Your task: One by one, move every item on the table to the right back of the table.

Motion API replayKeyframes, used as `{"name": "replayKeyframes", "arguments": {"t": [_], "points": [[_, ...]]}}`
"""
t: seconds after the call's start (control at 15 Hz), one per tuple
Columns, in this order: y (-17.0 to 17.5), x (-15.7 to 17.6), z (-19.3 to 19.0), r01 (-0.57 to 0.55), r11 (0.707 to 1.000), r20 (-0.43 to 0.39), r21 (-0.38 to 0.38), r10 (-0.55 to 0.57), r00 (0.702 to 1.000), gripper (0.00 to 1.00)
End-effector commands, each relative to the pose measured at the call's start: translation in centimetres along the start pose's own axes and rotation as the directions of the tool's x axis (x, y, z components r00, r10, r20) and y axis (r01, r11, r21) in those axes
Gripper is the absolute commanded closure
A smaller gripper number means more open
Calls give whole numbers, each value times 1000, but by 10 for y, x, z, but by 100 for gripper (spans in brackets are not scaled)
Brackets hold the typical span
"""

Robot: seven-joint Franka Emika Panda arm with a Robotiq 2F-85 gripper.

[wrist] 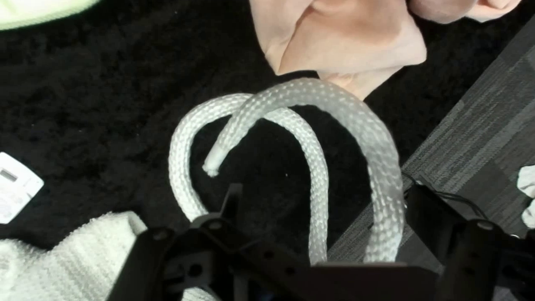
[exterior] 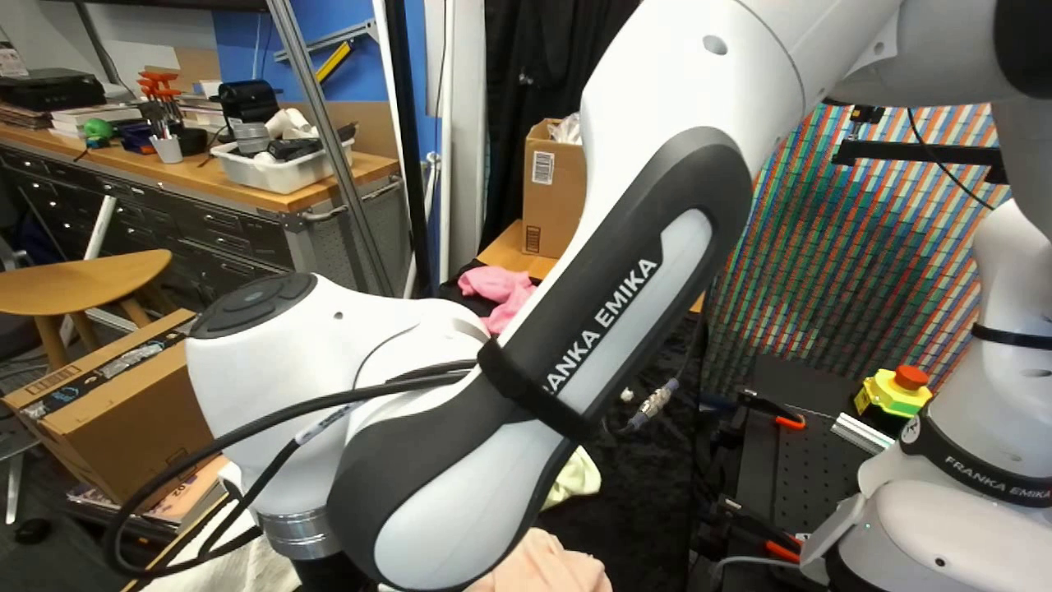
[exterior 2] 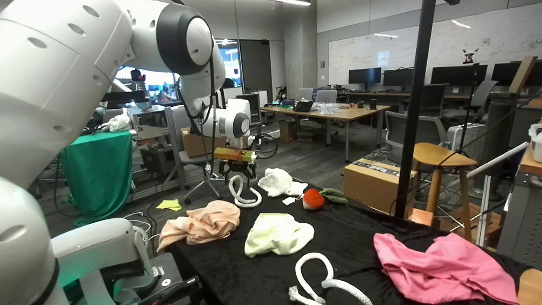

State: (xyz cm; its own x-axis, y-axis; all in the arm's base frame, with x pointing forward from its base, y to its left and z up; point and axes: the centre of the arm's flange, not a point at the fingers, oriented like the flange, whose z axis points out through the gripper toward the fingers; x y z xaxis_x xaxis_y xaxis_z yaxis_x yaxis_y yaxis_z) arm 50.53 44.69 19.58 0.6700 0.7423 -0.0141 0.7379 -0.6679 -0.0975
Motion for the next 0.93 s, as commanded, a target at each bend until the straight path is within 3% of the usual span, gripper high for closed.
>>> {"name": "replayKeyframes", "arguments": {"t": [0.0,0.33,0.47,0.53,0.6,0.73,0.87], "points": [[4,11,-2,-2,999,-19,-33,1,1000,0],[9,12,-7,-3,999,-21,-35,3,1000,3],[10,12,-8,-5,999,-22,-32,5,1000,22],[11,12,-7,-7,999,-21,-31,6,1000,23],[11,12,-7,-8,999,-21,-32,7,1000,31],[13,12,-6,-12,999,-18,-31,11,1000,54],[16,11,-8,-16,999,-18,-32,16,1000,69]]}}
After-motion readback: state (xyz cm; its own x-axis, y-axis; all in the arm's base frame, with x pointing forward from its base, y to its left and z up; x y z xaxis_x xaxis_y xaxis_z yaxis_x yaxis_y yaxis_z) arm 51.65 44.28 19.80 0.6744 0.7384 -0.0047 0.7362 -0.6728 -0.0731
